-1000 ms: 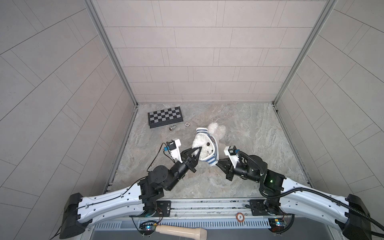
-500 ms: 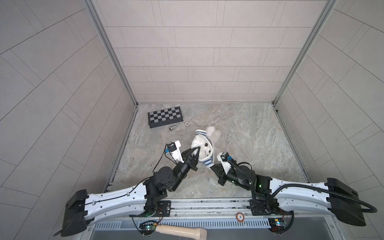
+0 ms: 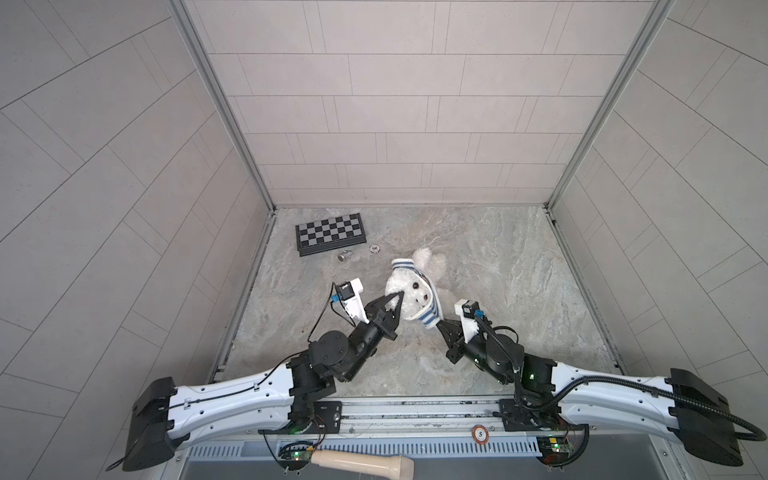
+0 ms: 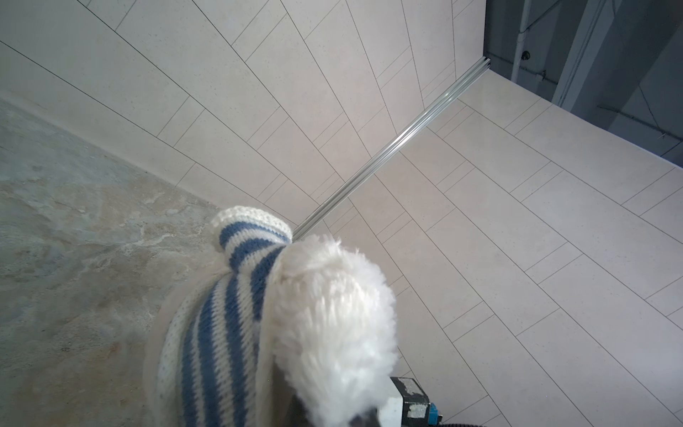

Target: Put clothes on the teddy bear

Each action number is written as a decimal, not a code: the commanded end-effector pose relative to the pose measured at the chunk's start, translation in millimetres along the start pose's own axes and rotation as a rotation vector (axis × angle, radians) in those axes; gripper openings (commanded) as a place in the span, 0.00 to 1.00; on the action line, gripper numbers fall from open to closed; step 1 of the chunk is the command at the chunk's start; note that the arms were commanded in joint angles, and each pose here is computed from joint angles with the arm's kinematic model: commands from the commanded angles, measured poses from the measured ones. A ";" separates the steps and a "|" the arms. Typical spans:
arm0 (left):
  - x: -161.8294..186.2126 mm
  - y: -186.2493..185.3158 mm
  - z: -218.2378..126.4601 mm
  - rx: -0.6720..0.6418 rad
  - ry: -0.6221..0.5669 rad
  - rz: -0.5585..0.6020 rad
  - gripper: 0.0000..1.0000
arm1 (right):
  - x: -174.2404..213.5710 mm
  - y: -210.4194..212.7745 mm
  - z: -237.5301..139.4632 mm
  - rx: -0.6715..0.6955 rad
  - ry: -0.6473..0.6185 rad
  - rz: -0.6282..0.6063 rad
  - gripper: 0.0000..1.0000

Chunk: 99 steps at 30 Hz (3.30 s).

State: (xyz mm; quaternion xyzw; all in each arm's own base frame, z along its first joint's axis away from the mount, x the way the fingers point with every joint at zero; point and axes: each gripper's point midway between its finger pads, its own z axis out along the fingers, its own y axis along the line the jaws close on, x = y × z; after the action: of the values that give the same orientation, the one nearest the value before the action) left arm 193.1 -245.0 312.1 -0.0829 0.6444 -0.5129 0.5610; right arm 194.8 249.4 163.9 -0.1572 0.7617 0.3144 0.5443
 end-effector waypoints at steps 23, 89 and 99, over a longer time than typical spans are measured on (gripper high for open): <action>-86.1 -73.0 -39.0 0.161 0.040 0.071 0.00 | 56.8 -98.4 -35.8 0.294 0.173 -0.015 0.00; 19.0 -62.4 -56.7 0.365 0.635 1.104 0.00 | -95.5 -8.6 -67.8 -0.113 0.069 0.102 0.00; -1.4 -74.9 -66.2 0.395 0.509 1.019 0.00 | -60.0 -63.1 -61.3 0.080 0.103 0.263 0.00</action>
State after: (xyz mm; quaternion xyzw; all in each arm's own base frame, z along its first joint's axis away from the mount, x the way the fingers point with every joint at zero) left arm 106.4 -247.2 336.3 0.4968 0.6269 -0.2711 0.5354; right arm 199.9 170.0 230.1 -0.0965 0.7957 0.3665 0.4725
